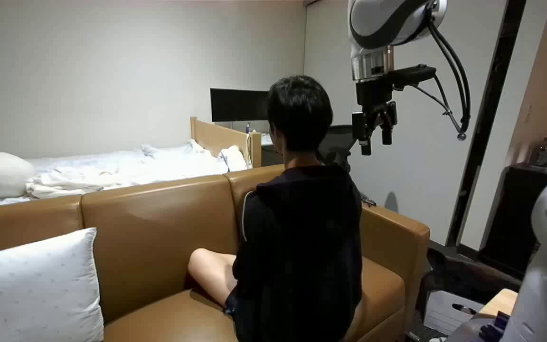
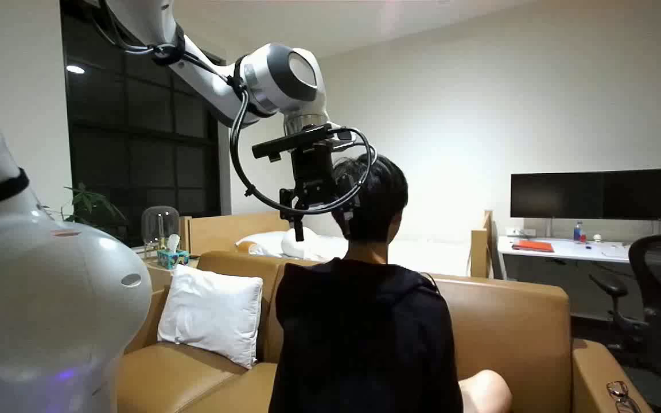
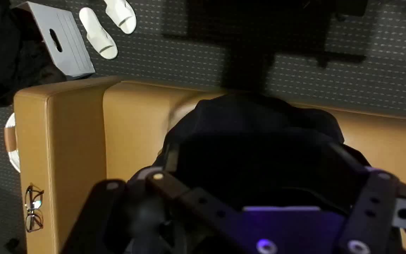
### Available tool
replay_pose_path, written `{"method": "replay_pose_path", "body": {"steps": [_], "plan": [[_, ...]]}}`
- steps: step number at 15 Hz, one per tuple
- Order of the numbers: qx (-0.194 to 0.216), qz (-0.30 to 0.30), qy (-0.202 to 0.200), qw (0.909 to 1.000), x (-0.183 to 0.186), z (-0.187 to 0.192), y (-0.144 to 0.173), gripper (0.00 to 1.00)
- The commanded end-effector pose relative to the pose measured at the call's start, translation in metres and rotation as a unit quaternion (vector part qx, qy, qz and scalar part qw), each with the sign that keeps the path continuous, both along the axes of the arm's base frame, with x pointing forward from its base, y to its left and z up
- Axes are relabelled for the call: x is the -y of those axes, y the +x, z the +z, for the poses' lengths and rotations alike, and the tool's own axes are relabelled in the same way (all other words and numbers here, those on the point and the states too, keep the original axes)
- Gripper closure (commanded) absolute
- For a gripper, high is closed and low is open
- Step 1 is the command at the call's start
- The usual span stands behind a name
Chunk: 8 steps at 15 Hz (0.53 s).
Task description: Put the hood over his head
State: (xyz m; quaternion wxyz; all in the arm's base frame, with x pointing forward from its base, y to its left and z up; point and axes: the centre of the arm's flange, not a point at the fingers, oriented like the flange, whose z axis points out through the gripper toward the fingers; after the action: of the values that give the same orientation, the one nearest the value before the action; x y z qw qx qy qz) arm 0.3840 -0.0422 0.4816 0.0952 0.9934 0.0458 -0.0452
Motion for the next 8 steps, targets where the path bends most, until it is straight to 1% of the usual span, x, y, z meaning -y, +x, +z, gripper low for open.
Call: {"method": "replay_pose_path", "body": {"steps": [1, 4, 6, 8], "plan": [[0.0, 0.0, 0.0, 1.0, 0.0, 0.0, 0.0, 0.0], [0.017, 0.058, -0.025, 0.9978, -0.01, -0.006, 0.003, 0.0], [0.021, 0.107, -0.048, 0.9929, -0.019, -0.013, 0.004, 0.0], [0.023, 0.149, -0.07, 0.9861, -0.027, -0.022, 0.006, 0.0]]}}
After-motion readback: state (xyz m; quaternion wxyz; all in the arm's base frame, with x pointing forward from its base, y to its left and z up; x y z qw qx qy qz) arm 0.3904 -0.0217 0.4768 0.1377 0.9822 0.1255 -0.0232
